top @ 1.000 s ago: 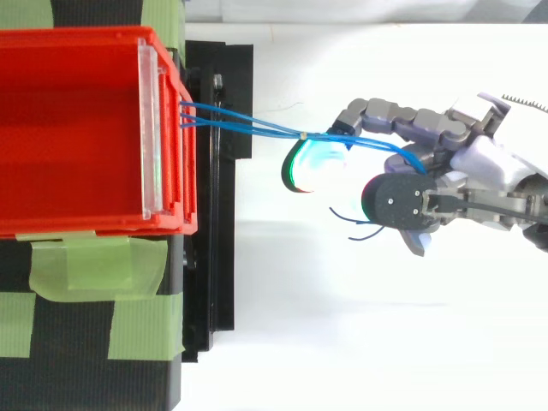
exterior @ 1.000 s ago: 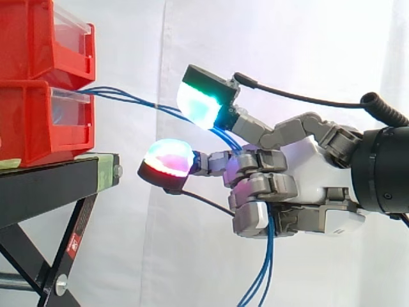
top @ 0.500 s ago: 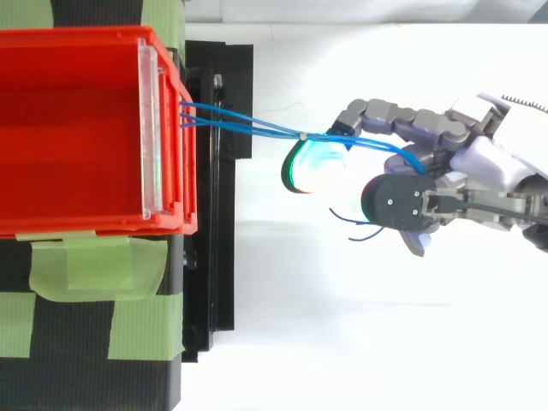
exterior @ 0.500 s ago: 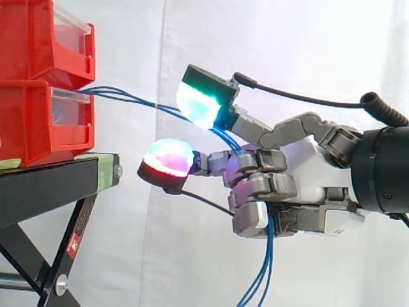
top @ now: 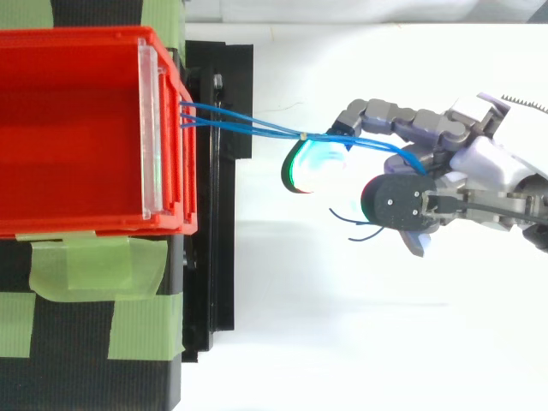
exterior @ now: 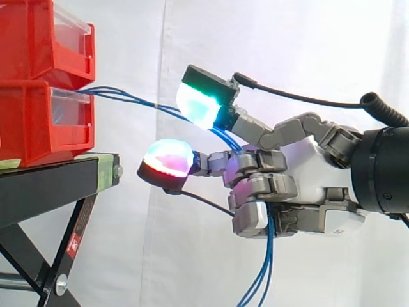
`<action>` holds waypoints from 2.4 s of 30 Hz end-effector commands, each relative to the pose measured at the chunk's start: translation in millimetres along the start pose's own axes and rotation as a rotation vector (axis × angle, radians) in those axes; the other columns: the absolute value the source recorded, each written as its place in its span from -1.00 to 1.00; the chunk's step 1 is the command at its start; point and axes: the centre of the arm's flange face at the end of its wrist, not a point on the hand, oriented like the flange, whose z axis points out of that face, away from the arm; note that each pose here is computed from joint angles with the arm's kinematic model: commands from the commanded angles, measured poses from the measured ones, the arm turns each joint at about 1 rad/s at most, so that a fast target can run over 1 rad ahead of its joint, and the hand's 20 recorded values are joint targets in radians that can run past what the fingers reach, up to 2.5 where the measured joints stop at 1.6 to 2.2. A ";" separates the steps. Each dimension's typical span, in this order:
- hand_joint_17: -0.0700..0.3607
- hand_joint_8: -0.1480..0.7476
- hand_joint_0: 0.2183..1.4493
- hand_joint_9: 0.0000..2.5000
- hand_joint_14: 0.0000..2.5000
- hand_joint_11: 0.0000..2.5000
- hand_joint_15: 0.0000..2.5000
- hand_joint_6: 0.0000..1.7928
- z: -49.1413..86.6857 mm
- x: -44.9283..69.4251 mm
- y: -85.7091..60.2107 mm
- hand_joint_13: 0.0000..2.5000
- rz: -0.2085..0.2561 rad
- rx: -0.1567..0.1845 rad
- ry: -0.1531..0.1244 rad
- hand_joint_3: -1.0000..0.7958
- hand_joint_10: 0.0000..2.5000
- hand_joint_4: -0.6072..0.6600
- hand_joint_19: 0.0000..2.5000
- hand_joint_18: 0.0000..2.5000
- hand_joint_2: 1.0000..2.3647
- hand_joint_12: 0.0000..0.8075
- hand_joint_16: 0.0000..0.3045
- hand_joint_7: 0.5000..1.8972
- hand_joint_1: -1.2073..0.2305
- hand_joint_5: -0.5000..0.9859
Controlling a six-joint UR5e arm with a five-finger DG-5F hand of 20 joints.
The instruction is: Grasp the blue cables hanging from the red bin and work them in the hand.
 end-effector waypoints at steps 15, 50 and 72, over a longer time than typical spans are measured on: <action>-0.24 -0.05 0.06 -0.16 1.00 1.00 0.46 -0.81 -0.1 0.2 0.4 0.02 0.001 0.000 0.000 -0.95 1.00 0.20 -0.10 0.07 -1.00 0.02 -0.73 0.15 -0.25 0.00; -0.24 -0.05 0.06 -0.16 1.00 1.00 0.46 -0.83 -0.1 0.2 0.4 0.02 0.001 0.000 0.000 -0.96 1.00 0.21 -0.10 0.07 -1.00 0.02 -0.73 0.17 -0.25 0.02; -0.24 -0.05 0.06 -0.16 1.00 1.00 0.46 -0.82 13.3 -6.7 19.1 0.02 -0.088 0.005 -0.067 -0.98 1.00 0.21 -0.10 0.07 -1.00 0.02 -0.73 0.17 -0.24 0.03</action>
